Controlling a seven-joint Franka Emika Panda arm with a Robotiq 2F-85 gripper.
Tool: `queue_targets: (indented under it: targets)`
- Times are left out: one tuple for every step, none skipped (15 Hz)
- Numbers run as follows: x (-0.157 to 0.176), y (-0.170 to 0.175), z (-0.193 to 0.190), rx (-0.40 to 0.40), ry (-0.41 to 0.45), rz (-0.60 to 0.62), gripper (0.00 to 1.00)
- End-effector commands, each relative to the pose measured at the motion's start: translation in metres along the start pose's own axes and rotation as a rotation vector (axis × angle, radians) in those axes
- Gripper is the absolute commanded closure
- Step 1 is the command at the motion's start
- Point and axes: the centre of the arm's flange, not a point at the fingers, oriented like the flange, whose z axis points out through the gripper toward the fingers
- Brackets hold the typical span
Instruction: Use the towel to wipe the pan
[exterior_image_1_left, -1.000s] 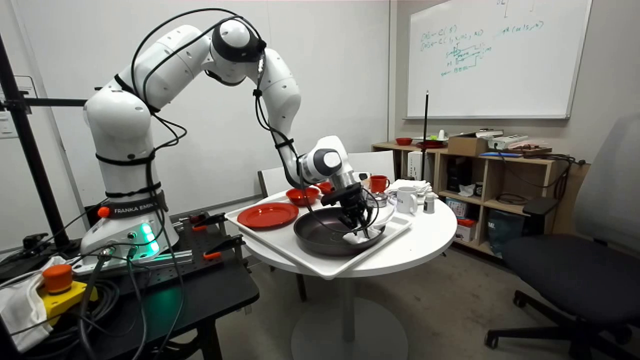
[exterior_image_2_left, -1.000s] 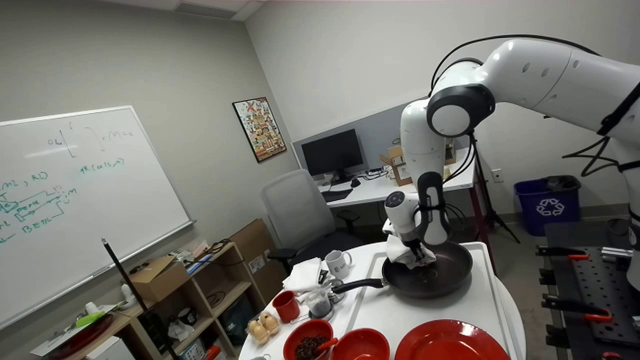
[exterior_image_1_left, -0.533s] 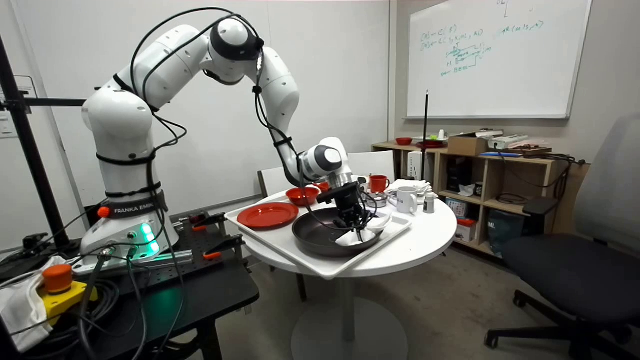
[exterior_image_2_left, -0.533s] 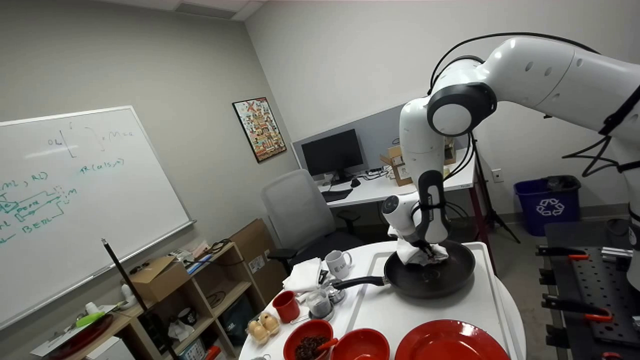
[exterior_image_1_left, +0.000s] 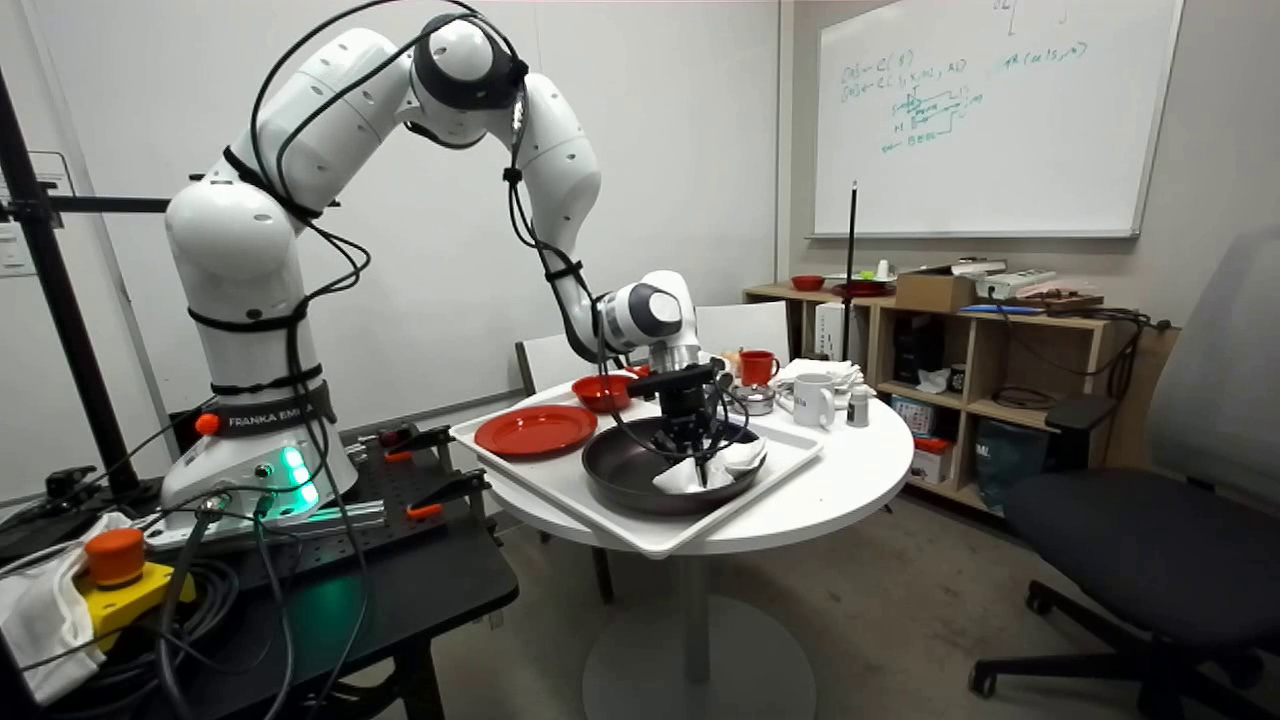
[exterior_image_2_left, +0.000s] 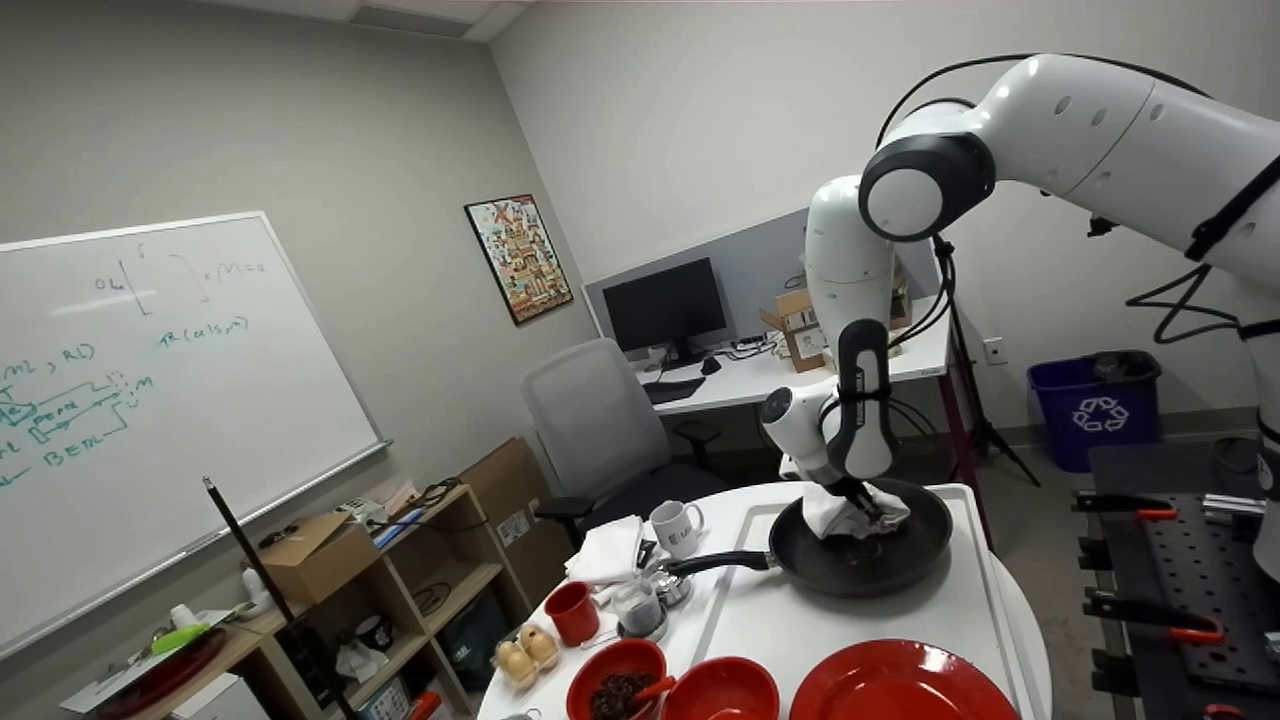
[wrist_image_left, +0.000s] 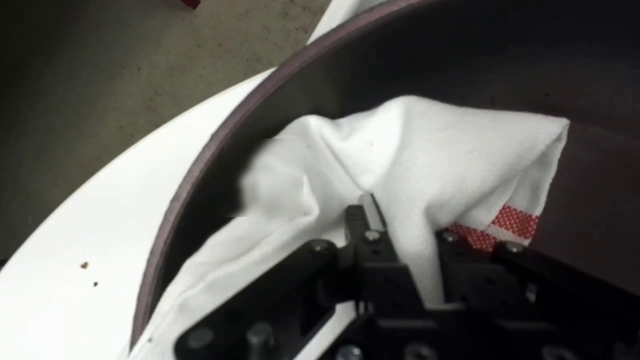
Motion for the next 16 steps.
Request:
queue_targets:
  targets:
    - [-0.004, -0.02, -0.007, 0.075, 0.057, -0.094, 0.96]
    - [-0.004, -0.022, -0.012, 0.084, 0.084, -0.109, 0.96]
    - [-0.004, -0.024, -0.018, 0.097, 0.11, -0.126, 0.96]
    - [-0.004, -0.028, -0.025, 0.101, 0.139, -0.136, 0.96]
    - [-0.004, -0.031, -0.031, 0.107, 0.163, -0.148, 0.96]
    - [-0.004, -0.035, -0.04, 0.111, 0.194, -0.153, 0.96]
    - [-0.002, -0.039, -0.046, 0.108, 0.229, -0.153, 0.96]
    - [-0.001, -0.042, -0.053, 0.103, 0.262, -0.153, 0.96]
    - [0.0, -0.046, -0.06, 0.097, 0.295, -0.145, 0.96]
    - [0.002, -0.048, -0.067, 0.091, 0.327, -0.141, 0.96]
    - [0.001, -0.052, -0.076, 0.085, 0.358, -0.136, 0.96]
    - [0.001, -0.054, -0.084, 0.079, 0.388, -0.129, 0.96]
    - [0.0, -0.057, -0.094, 0.073, 0.417, -0.121, 0.96]
    - [-0.001, -0.059, -0.101, 0.067, 0.442, -0.116, 0.96]
    - [-0.001, -0.061, -0.109, 0.063, 0.465, -0.109, 0.96]
    - [-0.002, -0.063, -0.118, 0.059, 0.486, -0.103, 0.96]
